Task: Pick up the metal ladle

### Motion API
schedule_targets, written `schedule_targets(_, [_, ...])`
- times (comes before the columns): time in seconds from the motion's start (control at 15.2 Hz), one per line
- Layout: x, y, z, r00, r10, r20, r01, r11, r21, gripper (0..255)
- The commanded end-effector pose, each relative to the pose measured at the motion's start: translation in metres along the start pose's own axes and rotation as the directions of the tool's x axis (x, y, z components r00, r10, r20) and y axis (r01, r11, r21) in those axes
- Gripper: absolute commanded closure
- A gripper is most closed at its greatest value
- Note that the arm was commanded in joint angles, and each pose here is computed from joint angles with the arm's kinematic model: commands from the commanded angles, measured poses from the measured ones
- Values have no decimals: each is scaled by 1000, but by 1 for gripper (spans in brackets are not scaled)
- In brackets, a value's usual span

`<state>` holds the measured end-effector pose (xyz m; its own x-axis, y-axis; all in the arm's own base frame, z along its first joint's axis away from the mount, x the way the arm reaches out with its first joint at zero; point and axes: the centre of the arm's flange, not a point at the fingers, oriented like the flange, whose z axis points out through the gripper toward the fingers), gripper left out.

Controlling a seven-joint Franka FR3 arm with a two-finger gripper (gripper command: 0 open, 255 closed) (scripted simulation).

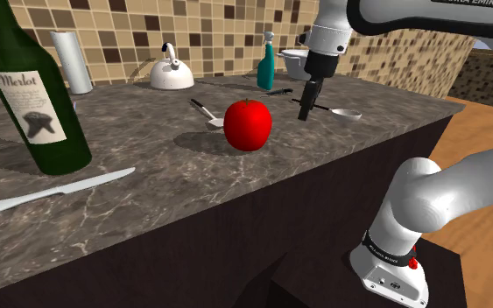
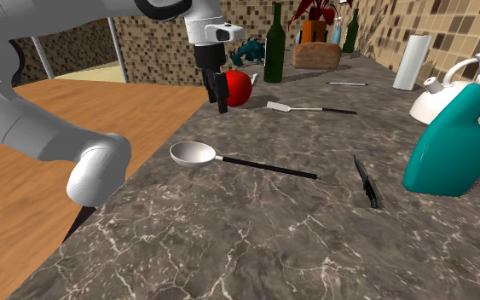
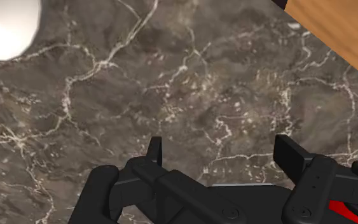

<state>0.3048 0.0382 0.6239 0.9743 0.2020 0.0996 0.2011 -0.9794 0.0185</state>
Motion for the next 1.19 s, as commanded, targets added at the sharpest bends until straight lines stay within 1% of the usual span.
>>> schedule_targets(0.0, [0, 0, 0, 1000, 0, 0, 0, 1000, 0, 0])
schedule_targets(0.13, [4, 27, 0, 998, 69, -4, -69, 998, 6, 0])
schedule_targets(0.26, [7, 54, 1, 990, 138, -7, -138, 990, 12, 0])
schedule_targets(0.4, [8, 81, 2, 979, 206, -10, -206, 978, 18, 0])
schedule_targets(0.53, [7, 108, 3, 962, 273, -13, -272, 962, 24, 0])
schedule_targets(0.66, [4, 135, 4, 941, 339, -15, -338, 941, 31, 0])
schedule_targets(0.79, [-1, 161, 5, 915, 403, -16, -402, 915, 37, 0])
schedule_targets(0.92, [-8, 188, 6, 885, 465, -17, -464, 885, 44, 0])
schedule_targets(1.12, [-21, 226, 8, 832, 554, -18, -553, 832, 54, 0])
